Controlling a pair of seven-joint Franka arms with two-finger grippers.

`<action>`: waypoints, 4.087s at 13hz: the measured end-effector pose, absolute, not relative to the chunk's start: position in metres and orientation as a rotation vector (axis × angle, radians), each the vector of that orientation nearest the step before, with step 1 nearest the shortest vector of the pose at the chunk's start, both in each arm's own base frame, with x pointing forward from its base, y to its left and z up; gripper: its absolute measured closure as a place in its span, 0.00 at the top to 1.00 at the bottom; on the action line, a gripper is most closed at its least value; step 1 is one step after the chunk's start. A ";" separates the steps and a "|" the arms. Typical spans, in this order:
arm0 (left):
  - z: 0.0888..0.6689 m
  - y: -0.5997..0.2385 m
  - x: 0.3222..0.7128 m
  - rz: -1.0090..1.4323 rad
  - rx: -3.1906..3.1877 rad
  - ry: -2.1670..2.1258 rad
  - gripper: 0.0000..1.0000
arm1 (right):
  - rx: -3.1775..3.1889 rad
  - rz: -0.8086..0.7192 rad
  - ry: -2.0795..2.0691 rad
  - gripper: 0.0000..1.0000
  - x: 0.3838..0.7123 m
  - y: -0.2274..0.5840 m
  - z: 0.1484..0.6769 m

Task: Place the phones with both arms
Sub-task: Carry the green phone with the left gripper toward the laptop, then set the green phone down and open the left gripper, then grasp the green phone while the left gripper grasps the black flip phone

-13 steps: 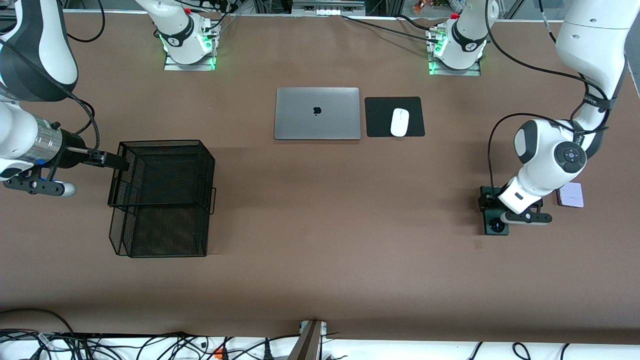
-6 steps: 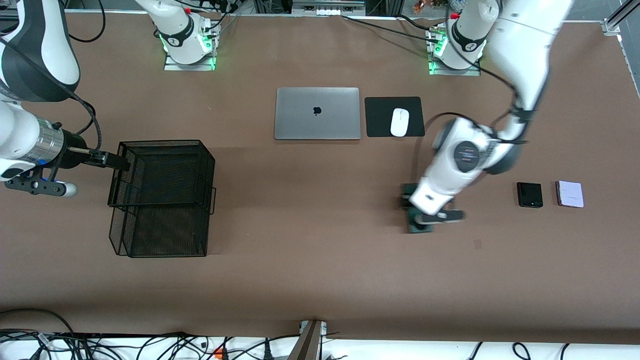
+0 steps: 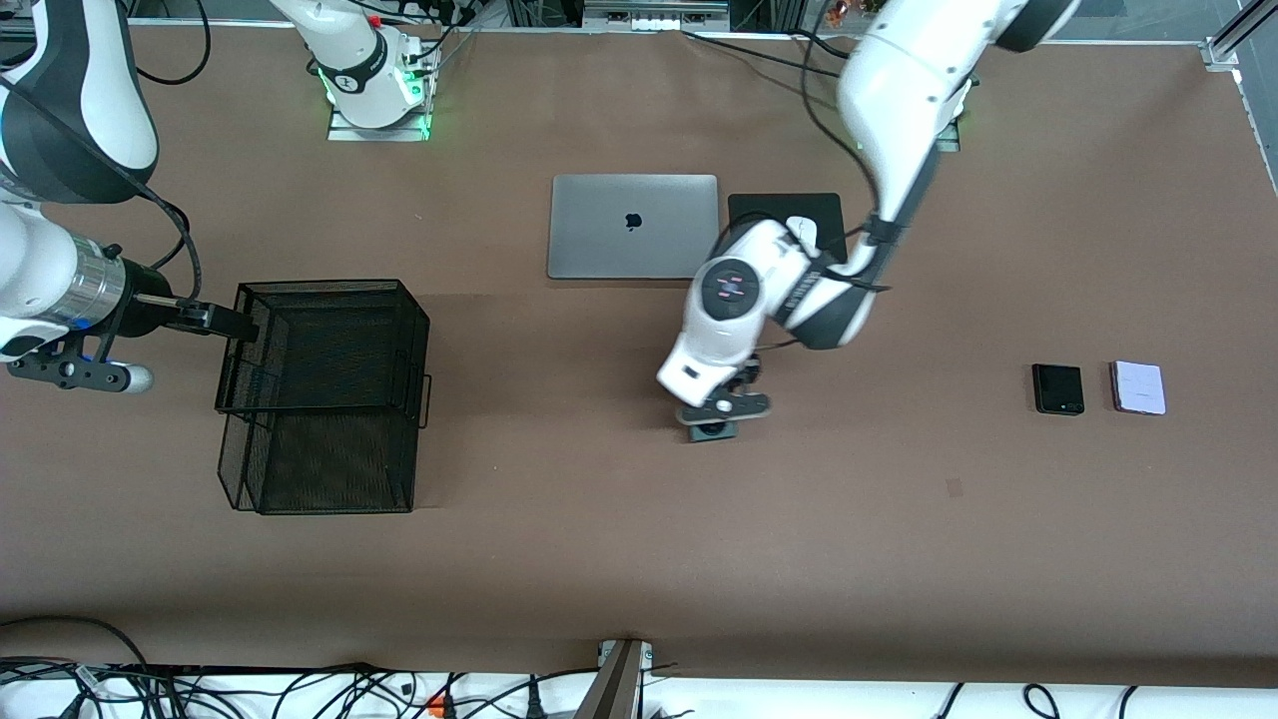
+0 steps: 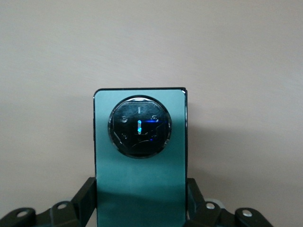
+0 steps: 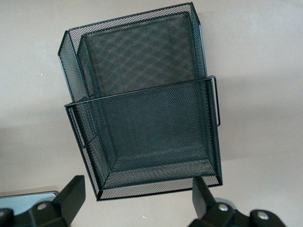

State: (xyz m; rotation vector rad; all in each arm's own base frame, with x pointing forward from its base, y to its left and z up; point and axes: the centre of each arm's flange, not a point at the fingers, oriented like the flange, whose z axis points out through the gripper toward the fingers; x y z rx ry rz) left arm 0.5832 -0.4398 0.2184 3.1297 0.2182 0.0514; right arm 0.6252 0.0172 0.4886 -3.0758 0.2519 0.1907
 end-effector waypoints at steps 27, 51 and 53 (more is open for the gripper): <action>0.289 -0.257 0.638 0.071 3.248 0.399 1.00 | -3.034 0.019 0.150 1.00 0.617 0.238 0.451; 0.179 0.191 0.539 0.172 3.118 -0.154 1.00 | -3.019 -0.133 -0.435 1.00 0.547 0.464 0.174; 0.170 0.188 0.540 0.189 3.115 -0.157 1.00 | -3.029 -0.144 -0.468 1.00 0.547 0.464 0.170</action>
